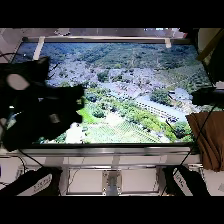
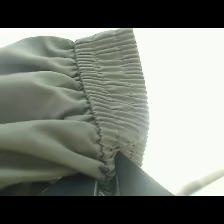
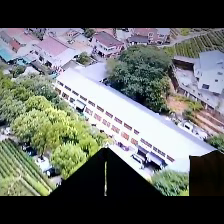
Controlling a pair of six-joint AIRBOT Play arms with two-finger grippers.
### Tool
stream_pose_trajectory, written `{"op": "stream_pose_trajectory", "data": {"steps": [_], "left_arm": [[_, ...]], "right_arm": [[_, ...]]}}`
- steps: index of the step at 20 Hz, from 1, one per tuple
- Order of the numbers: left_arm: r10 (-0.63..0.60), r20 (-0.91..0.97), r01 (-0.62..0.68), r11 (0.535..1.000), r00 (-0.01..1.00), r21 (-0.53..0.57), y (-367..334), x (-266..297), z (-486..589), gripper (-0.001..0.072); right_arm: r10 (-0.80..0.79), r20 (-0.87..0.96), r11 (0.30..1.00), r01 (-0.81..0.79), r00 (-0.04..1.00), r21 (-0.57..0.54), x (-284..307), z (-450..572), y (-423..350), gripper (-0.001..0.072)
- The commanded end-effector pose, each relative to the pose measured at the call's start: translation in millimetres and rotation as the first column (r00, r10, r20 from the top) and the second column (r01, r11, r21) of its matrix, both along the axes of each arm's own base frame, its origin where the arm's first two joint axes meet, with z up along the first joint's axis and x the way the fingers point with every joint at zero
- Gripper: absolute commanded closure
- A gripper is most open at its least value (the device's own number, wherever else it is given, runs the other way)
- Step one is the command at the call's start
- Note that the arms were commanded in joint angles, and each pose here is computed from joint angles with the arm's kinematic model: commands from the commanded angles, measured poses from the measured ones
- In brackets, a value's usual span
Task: Fold the clothes and pants, and hang the long-sleeved shirts on hangers.
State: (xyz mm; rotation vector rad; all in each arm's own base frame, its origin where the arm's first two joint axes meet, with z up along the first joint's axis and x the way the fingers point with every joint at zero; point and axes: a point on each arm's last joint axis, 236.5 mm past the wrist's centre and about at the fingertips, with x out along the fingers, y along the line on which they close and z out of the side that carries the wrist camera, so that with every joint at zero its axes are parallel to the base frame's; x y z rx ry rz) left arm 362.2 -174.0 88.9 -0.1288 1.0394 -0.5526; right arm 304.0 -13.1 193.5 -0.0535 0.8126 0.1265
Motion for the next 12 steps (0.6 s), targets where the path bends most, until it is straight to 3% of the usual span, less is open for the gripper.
{"op": "stream_pose_trajectory", "data": {"steps": [1,5,6,8,10,12], "left_arm": [[-0.230,0.149,0.249,0.961,0.962,-0.123,-171.3,-31.0,-8.1,0.0688],[-0.164,0.144,0.192,0.958,0.976,-0.214,-275.2,-33.4,-79.5,0.0686],[-0.147,0.154,0.179,0.958,0.977,-0.223,-283.4,-24.6,-84.1,0.0633],[-0.089,0.196,0.138,0.957,0.977,-0.253,-275.7,8.8,-61.3,0.0099],[0.006,0.236,0.063,0.957,0.972,-0.284,-231.1,53.1,-18.7,0.0071],[0.070,0.225,-0.012,0.968,0.972,-0.252,-153.1,80.3,14.2,0.0111]], "right_arm": [[-0.042,0.015,0.995,0.043,0.999,-0.089,4.3,4.6,-22.4,0.0697],[-0.040,-0.031,0.996,0.038,0.999,-0.079,10.4,-8.9,-23.5,0.0696],[-0.039,-0.053,0.997,0.035,0.998,-0.075,11.2,-14.5,-23.6,0.0681],[-0.037,-0.092,0.997,0.031,0.995,-0.064,15.6,-29.9,-24.1,0.0557],[-0.017,-0.127,1.000,0.018,0.992,0.009,22.9,-57.6,-11.3,0.0534],[0.033,-0.236,0.989,0.002,0.971,0.147,13.7,-100.1,15.9,0.0481]]}}
